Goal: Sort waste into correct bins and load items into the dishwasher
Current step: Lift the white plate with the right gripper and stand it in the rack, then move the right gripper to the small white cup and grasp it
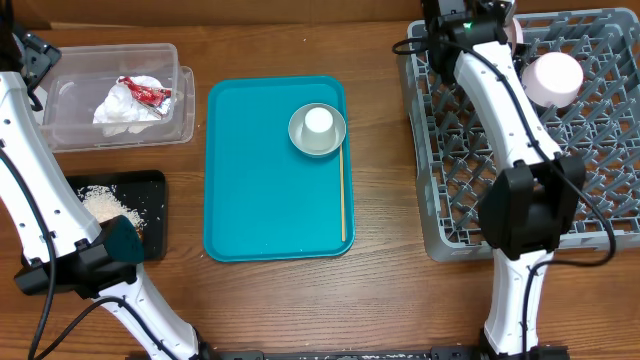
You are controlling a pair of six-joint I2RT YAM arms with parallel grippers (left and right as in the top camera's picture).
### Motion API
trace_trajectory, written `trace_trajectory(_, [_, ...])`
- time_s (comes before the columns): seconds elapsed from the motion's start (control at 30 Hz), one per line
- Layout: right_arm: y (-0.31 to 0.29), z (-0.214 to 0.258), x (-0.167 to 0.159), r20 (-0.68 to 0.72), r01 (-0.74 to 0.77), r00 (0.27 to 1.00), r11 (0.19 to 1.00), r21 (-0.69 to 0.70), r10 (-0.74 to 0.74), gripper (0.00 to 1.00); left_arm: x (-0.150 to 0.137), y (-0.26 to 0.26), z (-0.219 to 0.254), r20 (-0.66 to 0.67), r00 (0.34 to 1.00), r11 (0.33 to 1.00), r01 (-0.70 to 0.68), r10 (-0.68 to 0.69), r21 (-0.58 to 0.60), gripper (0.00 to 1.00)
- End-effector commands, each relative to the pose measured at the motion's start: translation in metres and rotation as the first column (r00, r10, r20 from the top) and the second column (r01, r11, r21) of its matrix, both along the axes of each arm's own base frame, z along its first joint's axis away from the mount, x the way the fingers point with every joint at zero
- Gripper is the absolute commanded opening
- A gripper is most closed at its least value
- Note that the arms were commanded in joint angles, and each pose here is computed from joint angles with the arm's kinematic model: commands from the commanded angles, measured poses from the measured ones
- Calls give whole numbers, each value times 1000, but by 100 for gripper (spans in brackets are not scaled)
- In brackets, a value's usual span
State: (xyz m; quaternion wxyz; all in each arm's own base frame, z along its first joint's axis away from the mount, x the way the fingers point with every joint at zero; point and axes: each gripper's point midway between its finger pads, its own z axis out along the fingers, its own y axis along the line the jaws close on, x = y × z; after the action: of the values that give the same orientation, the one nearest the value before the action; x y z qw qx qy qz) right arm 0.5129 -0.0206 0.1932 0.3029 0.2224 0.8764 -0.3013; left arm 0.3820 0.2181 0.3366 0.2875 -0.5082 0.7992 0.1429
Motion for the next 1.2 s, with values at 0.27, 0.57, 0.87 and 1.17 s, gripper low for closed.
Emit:
trace_trajectory(0.27, [148,137,-62,338,-504,864,634,586,375,100,-1,1,2,-1,1000,1000,-5,5,12,100])
trace_trajectory(0.57, [223,83,-56,270,-577,783,491,653,561,100,-1,1,2,-1,1000,1000,-5,5,12,100])
trace_trajectory(0.87, [281,-33,-44,69,-522,761,546,655,646,100,-1,1,2,-1,1000,1000,-5,5,12,100])
trace_trajectory(1.17, [306,-95,-56,-64,-511,734,611,604,676,100,-1,1,2,-1,1000,1000,-5,5,11,100])
